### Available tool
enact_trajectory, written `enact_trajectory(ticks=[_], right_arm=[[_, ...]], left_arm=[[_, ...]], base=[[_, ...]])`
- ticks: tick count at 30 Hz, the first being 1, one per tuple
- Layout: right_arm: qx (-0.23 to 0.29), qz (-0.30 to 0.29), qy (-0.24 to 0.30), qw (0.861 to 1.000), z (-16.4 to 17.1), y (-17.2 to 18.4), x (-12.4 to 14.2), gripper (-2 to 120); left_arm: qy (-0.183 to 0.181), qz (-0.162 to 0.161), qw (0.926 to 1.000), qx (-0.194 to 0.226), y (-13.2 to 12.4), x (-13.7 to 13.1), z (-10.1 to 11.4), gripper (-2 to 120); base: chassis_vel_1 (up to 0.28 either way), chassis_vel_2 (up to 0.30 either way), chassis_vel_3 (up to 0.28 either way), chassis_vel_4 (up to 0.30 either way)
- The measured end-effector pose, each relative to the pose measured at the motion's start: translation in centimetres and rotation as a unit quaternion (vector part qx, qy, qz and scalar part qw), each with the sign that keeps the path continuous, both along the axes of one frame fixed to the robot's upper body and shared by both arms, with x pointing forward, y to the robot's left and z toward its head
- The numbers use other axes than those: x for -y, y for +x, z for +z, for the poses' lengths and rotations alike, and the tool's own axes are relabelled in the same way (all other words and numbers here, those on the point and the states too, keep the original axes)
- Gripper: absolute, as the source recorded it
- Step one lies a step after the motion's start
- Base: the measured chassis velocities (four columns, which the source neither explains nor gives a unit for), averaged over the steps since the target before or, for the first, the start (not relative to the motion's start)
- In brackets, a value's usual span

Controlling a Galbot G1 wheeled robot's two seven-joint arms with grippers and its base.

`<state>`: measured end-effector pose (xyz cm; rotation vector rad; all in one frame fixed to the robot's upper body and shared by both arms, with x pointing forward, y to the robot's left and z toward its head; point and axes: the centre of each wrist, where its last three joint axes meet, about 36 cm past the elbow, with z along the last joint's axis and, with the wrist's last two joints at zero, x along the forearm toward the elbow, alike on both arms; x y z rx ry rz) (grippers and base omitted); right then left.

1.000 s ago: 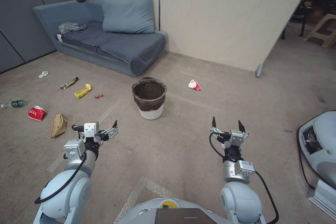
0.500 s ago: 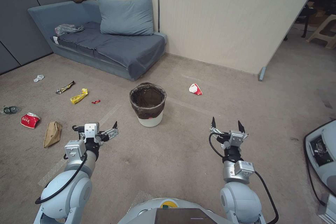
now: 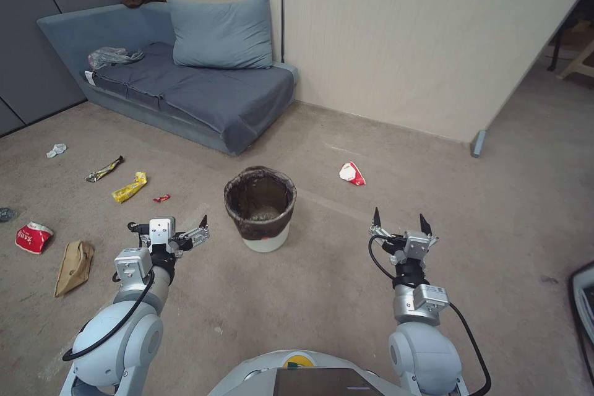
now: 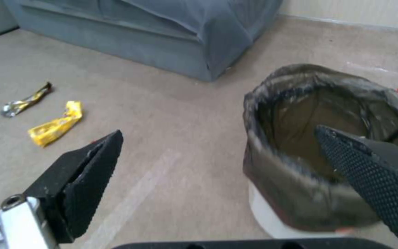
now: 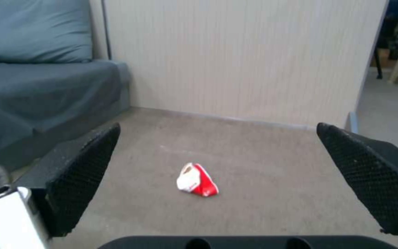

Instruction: Pick up the trash bin, then pick up the garbage from the floor and place it into the trash bin.

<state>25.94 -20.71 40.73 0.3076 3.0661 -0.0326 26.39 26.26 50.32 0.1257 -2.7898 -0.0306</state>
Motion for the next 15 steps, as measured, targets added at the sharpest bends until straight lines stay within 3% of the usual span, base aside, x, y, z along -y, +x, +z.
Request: enact_trajectory(ticks=[15], right_arm=[[0.000,0.004,-0.005,1.000,-0.24,-0.01,0.01,100]], left_arm=[[0.002,0.004,1.0000,-0.002,0.04,-0.03,-0.06,100]], base=[[-0.200,0.210,0.203,-0.207]])
